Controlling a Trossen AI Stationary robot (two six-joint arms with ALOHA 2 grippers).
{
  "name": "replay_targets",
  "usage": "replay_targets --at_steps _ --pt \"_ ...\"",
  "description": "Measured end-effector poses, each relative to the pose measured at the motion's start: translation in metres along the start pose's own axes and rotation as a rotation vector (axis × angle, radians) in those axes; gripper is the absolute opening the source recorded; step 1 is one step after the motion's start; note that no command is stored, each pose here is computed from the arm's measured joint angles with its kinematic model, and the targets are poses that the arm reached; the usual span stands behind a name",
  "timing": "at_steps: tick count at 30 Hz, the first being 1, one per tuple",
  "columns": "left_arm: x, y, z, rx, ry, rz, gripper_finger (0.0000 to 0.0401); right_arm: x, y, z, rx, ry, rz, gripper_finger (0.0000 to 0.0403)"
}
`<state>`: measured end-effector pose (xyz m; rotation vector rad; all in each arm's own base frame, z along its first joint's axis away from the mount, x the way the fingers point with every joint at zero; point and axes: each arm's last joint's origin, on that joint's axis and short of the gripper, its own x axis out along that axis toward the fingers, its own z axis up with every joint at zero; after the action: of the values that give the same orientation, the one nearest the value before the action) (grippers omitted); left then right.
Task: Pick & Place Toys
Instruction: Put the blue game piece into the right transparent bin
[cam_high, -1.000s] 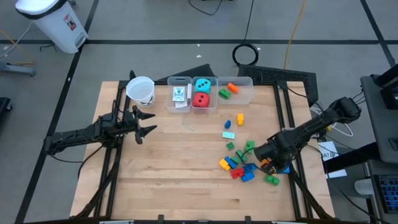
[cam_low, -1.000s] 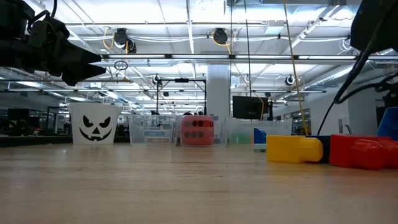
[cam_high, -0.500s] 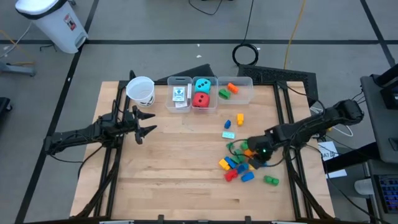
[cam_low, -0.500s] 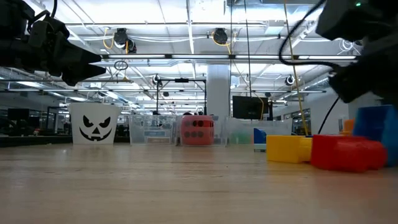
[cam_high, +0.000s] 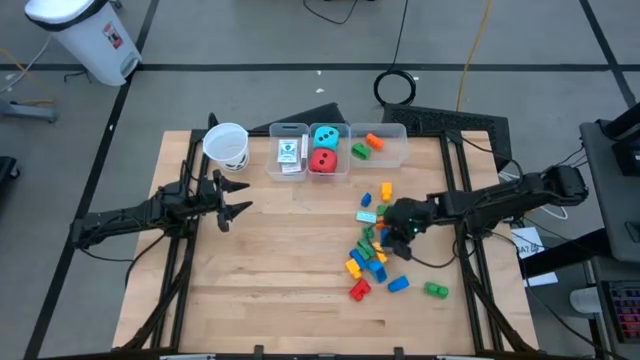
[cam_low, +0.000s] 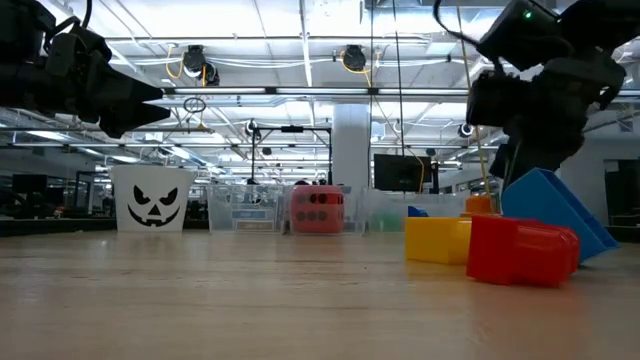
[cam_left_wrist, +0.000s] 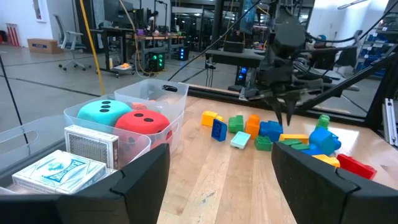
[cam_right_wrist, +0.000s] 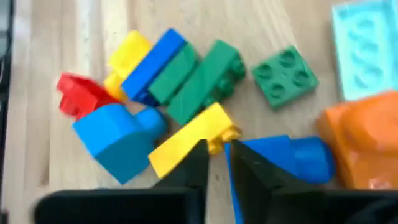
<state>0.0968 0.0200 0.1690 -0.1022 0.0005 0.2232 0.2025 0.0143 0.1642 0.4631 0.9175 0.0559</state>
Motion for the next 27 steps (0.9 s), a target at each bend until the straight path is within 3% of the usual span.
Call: replay_targets --at_steps 6,9,12,17,27 --pt "0.000 0.000 0.000 0.000 0.000 0.000 0.0287 0.000 0.003 0.003 -0.159 -0.035 0.020 0.0187" --pt "0.000 0.000 0.000 0.000 0.000 0.000 0.0287 0.001 -0.002 -0.004 -0.209 0.011 -0.051 0.0255" --pt "0.000 0.000 0.000 0.000 0.000 0.000 0.0287 0.001 -0.006 -0.010 -0.224 0.056 -0.115 0.0297" --pt "0.000 0.000 0.000 0.000 0.000 0.000 0.0287 0.001 -0.005 -0.017 -0.281 0.106 -0.190 0.0311" --pt "0.000 0.000 0.000 0.000 0.000 0.000 0.0287 0.007 -0.012 -0.039 -0.328 0.147 -0.324 0.0279"
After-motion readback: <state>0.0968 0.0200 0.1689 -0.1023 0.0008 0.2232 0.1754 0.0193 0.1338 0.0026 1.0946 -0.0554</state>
